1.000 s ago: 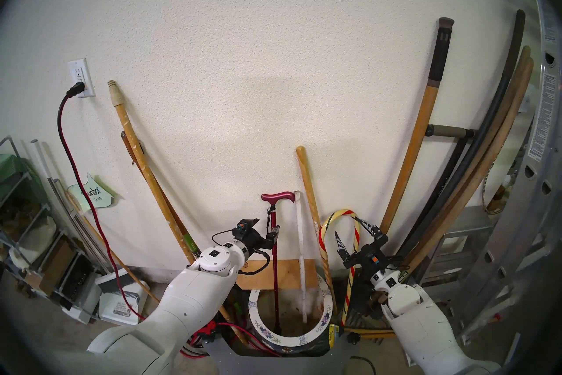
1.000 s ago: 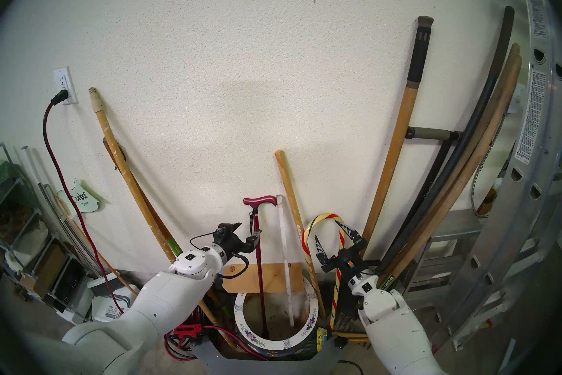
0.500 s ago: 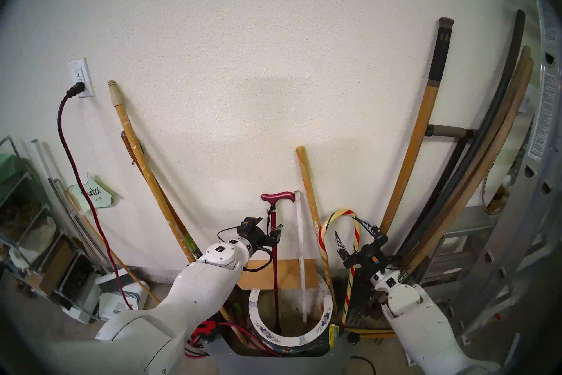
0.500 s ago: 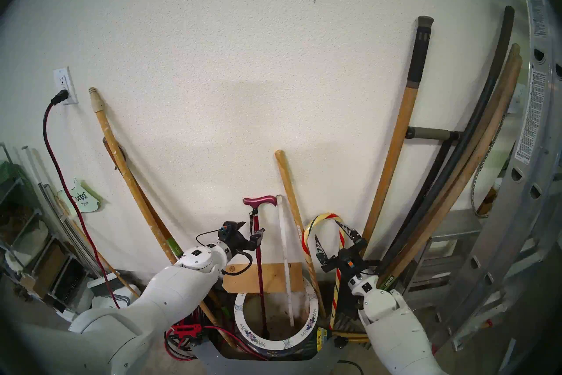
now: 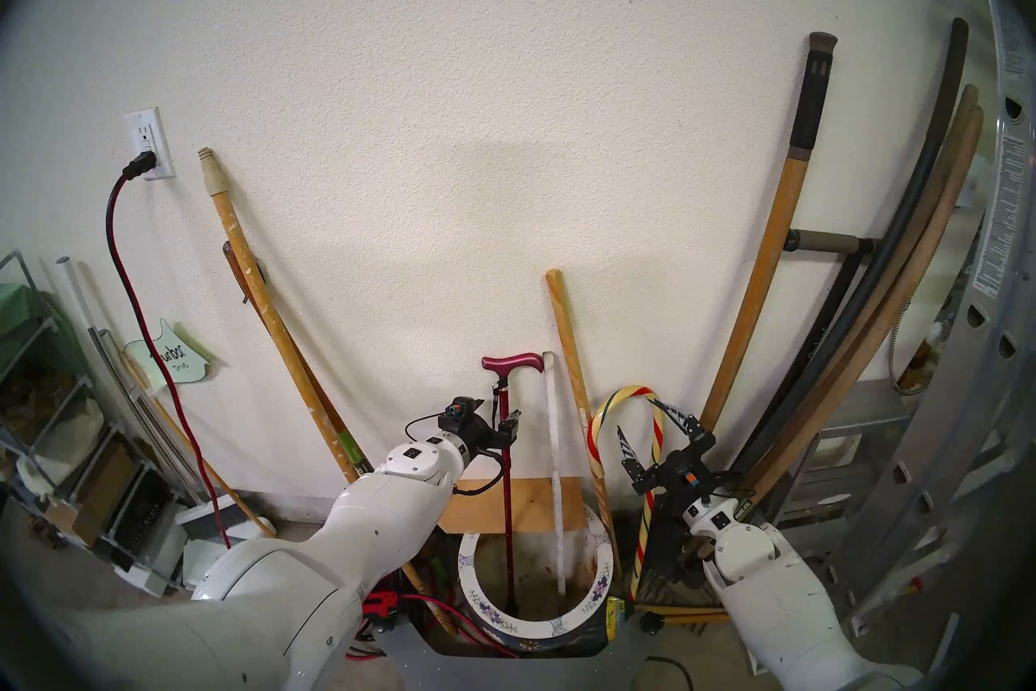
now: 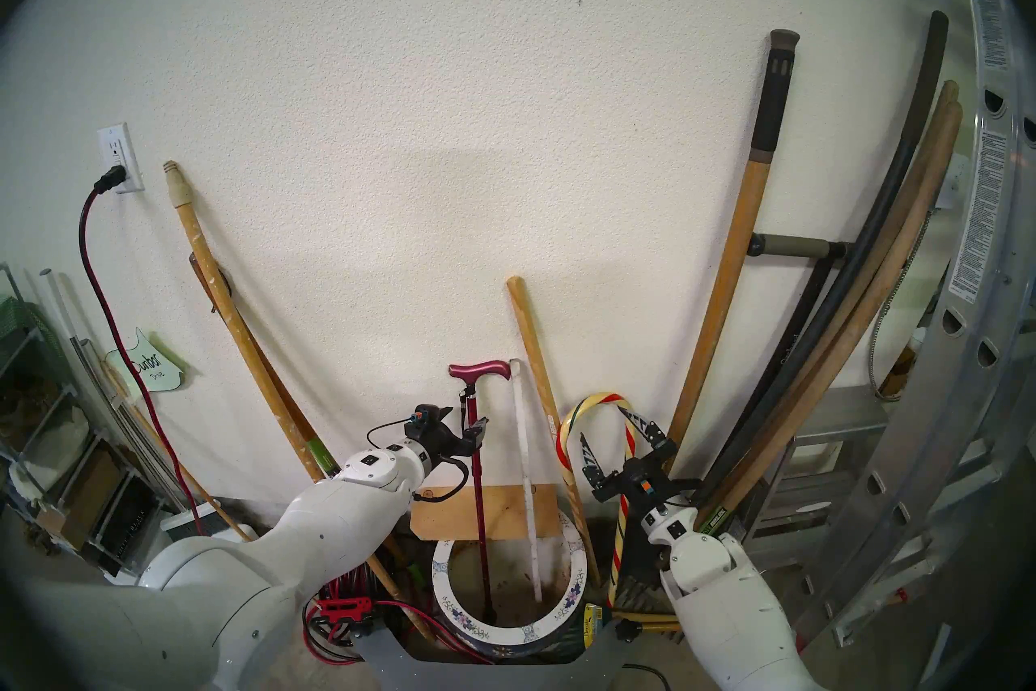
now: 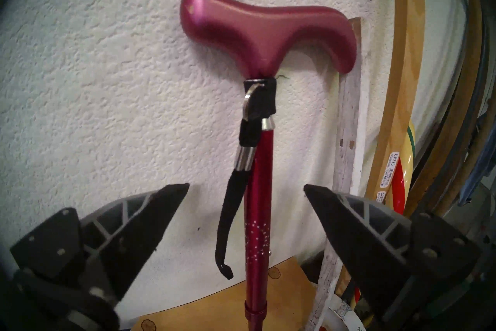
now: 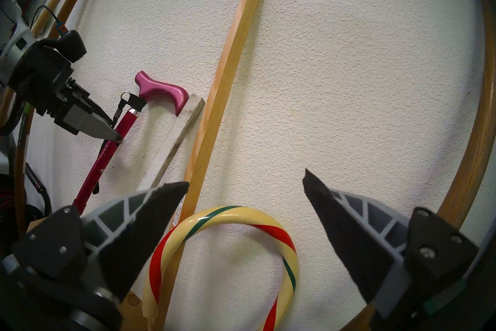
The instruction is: Take wooden sticks or brooms out of the pot
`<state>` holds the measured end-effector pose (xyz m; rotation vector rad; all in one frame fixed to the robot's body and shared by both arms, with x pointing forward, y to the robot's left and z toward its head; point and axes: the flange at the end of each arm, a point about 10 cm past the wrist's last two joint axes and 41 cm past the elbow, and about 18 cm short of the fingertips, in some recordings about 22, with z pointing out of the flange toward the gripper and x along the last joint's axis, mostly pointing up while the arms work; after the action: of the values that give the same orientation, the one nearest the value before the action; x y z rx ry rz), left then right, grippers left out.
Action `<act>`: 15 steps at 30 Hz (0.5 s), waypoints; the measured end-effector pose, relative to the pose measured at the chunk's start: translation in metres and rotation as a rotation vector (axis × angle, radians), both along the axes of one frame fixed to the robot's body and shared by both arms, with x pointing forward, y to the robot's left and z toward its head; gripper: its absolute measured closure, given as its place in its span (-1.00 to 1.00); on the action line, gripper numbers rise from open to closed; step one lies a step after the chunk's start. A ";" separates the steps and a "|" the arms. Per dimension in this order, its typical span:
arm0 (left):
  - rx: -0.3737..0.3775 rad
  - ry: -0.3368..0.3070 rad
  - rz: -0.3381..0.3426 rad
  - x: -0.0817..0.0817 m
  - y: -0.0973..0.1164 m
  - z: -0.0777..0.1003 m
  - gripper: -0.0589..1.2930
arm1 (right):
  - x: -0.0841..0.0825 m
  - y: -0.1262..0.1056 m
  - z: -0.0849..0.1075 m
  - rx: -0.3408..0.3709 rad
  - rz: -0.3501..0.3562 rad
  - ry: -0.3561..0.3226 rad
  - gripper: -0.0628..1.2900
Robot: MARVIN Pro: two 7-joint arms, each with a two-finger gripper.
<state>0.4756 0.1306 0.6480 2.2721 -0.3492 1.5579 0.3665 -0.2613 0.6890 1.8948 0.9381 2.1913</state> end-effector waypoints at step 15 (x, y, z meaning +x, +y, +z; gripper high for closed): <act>0.039 0.018 -0.003 0.005 -0.016 -0.006 -0.91 | 0.000 0.000 0.000 0.000 0.000 0.000 -0.90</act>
<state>0.4807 0.1148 0.6422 2.3127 -0.3809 1.5410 0.3665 -0.2612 0.6890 1.8948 0.9385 2.1916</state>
